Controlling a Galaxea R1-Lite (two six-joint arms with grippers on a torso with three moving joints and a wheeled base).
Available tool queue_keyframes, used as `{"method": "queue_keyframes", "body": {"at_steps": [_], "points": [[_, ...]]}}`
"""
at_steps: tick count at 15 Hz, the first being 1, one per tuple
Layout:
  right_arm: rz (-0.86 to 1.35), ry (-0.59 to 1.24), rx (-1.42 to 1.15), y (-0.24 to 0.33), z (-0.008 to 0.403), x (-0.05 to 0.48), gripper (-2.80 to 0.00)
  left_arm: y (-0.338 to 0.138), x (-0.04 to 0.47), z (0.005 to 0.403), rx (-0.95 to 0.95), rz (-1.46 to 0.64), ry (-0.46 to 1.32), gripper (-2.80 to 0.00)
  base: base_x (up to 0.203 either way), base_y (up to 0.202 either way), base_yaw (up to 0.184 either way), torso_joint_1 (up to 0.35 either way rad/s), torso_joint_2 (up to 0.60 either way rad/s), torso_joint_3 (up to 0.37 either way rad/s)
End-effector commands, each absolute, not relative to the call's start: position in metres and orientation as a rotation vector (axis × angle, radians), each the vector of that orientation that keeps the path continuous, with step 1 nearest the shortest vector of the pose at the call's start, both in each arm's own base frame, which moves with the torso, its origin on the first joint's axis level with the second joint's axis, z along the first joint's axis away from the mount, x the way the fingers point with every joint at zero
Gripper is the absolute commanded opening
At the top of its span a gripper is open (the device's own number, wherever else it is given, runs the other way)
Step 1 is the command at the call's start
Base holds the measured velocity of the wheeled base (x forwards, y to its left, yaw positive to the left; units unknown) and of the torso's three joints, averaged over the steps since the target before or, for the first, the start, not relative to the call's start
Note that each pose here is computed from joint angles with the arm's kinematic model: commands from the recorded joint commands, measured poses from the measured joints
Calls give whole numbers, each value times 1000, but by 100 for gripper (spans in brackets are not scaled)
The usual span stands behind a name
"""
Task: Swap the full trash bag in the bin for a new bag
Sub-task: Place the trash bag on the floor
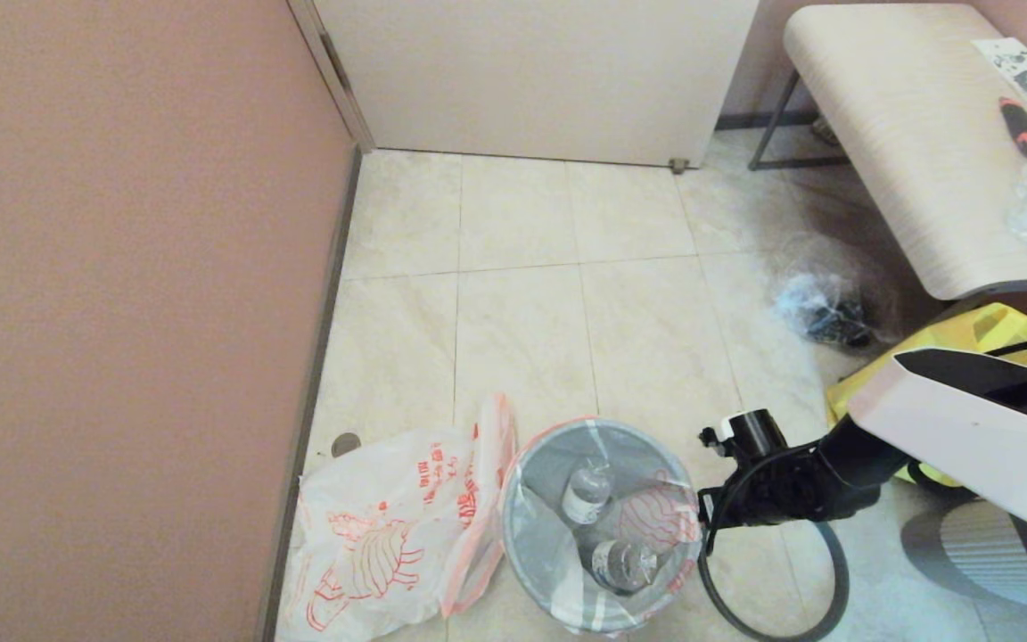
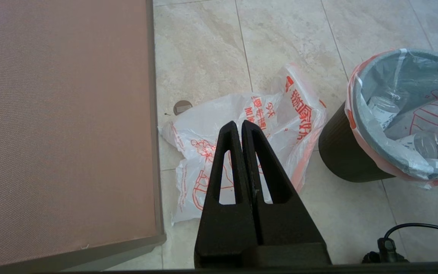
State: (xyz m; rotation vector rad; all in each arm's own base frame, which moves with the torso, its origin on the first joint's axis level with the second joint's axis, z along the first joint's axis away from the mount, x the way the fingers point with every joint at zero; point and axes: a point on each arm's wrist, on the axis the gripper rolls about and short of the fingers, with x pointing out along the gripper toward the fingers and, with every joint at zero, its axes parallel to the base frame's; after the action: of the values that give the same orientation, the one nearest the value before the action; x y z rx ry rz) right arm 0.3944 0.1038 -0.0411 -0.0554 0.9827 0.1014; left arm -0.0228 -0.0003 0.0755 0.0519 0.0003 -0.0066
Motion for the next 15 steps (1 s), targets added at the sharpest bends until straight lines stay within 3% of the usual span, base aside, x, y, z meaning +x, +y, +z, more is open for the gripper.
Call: {"method": "queue_keyframes", "body": {"at_steps": [1,6,7,15], "points": [[85,994,-66,103,-50,395,0,0,-23,75,52,-6,-2,-280,0,0,0,0,0,0],[43,949,-121,106,-56,409,0,0,-23,76,52,-6,-2,-280,0,0,0,0,0,0],[45,946,-123,106,-55,409,-280,0,-23,75,52,-6,-2,-280,0,0,0,0,0,0],[40,914,-104,107,-45,417,-280,0,-23,75,52,-6,-2,-280,0,0,0,0,0,0]]}}
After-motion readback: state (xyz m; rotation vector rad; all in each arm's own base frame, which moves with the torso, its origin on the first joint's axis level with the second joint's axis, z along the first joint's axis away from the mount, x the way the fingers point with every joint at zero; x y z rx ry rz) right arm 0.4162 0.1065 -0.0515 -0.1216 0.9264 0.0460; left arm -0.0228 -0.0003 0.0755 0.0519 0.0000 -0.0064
